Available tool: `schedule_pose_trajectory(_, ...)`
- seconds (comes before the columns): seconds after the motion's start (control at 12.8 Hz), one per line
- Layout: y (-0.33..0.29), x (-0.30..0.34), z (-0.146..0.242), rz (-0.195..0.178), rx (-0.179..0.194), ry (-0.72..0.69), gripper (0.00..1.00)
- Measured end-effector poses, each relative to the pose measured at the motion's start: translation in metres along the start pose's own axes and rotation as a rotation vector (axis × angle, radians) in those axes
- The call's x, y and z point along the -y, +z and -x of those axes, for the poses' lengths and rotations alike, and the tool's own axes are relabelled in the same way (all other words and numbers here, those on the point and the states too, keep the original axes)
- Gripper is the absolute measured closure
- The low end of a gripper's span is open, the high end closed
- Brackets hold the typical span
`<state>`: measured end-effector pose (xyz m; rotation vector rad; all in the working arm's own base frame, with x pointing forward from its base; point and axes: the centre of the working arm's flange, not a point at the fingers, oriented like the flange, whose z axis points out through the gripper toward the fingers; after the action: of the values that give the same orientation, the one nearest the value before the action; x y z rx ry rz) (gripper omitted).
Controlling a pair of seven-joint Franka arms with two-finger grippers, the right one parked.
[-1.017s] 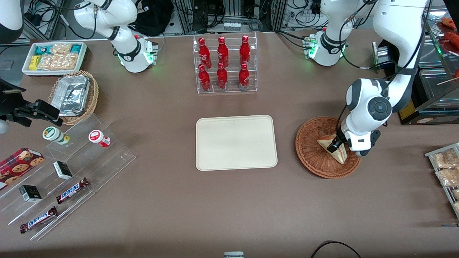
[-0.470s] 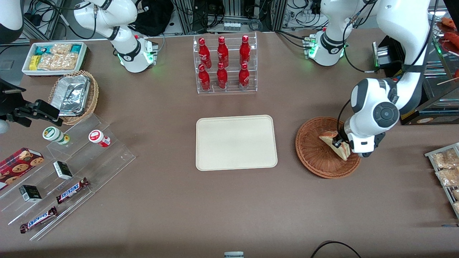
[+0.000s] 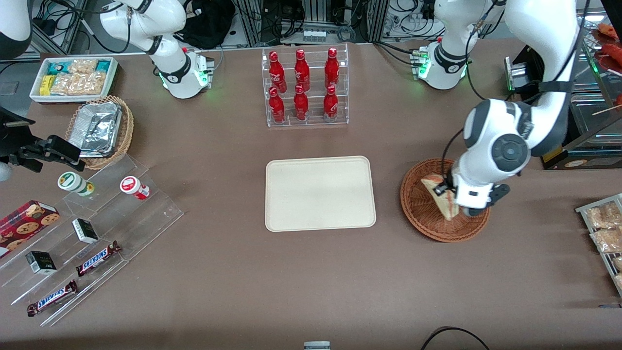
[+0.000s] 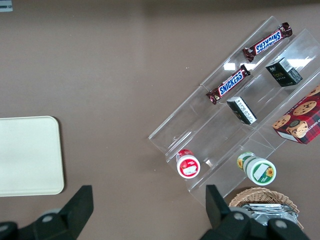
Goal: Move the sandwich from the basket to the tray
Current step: 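Carry the sandwich with the left gripper over the cream tray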
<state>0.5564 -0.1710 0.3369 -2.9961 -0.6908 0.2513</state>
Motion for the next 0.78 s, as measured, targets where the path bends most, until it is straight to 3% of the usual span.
schedule_pose_trajectory(0.16, 0.005, -0.043, 0.032, 0.002, 0.006, 0.126, 0.85)
schedule_pose_trajectory(0.39, 0.004, -0.102, 0.066, 0.014, -0.016, 0.242, 0.85)
schedule_pose_trajectory(0.63, 0.010, -0.157, 0.100, 0.000, -0.075, 0.245, 0.85)
schedule_pose_trajectory(0.78, 0.019, -0.189, 0.122, 0.007, -0.081, 0.235, 0.85)
